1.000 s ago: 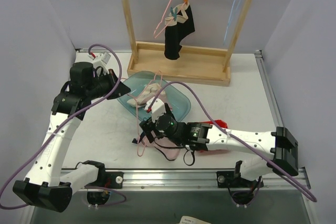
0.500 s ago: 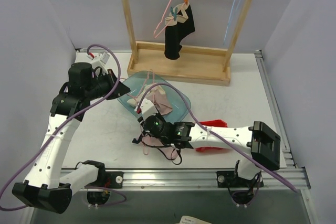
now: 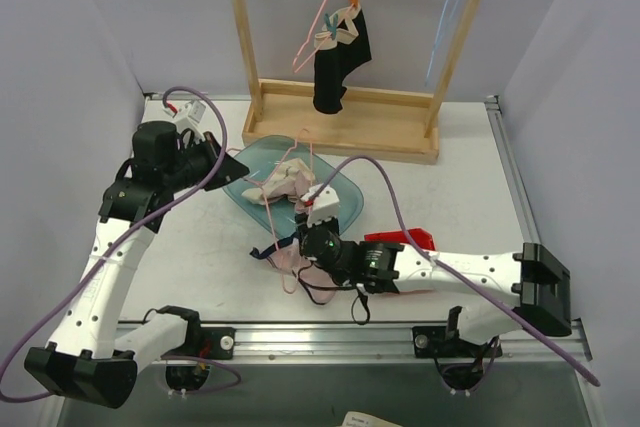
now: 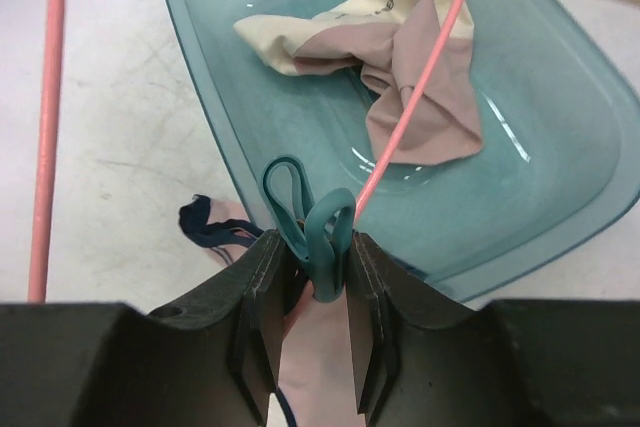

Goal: Remove the underwear clipped to the hanger
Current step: Remove the underwear from the hanger.

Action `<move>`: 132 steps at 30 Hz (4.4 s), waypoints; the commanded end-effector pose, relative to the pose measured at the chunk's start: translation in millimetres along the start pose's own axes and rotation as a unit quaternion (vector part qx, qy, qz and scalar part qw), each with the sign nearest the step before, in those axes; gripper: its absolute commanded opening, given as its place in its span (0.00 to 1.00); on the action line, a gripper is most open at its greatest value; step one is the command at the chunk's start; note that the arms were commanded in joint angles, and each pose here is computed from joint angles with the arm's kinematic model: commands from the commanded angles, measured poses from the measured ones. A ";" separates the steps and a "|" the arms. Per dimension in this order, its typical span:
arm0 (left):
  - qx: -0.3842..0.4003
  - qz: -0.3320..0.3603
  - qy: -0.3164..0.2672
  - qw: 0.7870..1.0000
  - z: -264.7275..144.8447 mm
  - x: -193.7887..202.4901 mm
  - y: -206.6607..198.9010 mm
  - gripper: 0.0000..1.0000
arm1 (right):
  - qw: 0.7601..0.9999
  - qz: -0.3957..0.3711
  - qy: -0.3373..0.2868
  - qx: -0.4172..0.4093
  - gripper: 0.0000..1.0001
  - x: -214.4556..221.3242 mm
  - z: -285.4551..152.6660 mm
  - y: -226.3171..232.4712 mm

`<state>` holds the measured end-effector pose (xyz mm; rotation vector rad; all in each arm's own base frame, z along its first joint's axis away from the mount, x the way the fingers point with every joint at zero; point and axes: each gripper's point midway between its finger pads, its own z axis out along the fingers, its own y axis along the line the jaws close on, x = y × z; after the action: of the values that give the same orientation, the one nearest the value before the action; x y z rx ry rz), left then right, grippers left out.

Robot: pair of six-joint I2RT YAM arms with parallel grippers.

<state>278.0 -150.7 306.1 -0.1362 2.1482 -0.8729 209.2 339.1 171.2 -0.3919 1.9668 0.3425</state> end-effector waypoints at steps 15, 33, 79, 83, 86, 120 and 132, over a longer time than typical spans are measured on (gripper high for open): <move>0.042 -0.073 -0.065 0.994 4.3 1.6 7.3 0.03 | 0.919 0.359 -0.116 -0.112 0.50 -36.6 -24.9 -24.6; 0.083 -0.088 -0.114 0.986 6.7 12.7 13.3 0.03 | 0.968 0.250 0.015 0.025 0.76 -8.5 -3.0 -32.5; 0.071 -0.091 -0.105 0.988 12.1 14.6 16.9 0.03 | 0.959 0.279 0.028 0.043 0.23 8.5 -6.3 -40.6; 0.069 -0.091 -0.109 0.987 10.4 12.8 16.3 0.03 | 0.956 0.289 0.025 0.044 0.12 8.4 -8.6 -43.4; 0.070 -0.090 -0.111 0.987 9.6 12.4 16.0 0.03 | 0.951 0.308 0.012 0.036 0.03 2.3 -9.9 -44.0; 0.149 -0.077 -0.079 0.983 9.3 16.8 -10.6 0.03 | 0.933 0.211 0.022 0.289 0.38 38.4 -104.5 -204.8; 0.097 -0.047 -0.050 0.993 10.1 14.3 -2.8 0.03 | 0.962 0.164 0.001 0.218 0.70 -0.3 -99.0 -184.8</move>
<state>273.9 -169.6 270.0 -0.2253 2.0062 -1.1609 195.6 116.7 177.5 0.3535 2.0852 0.0816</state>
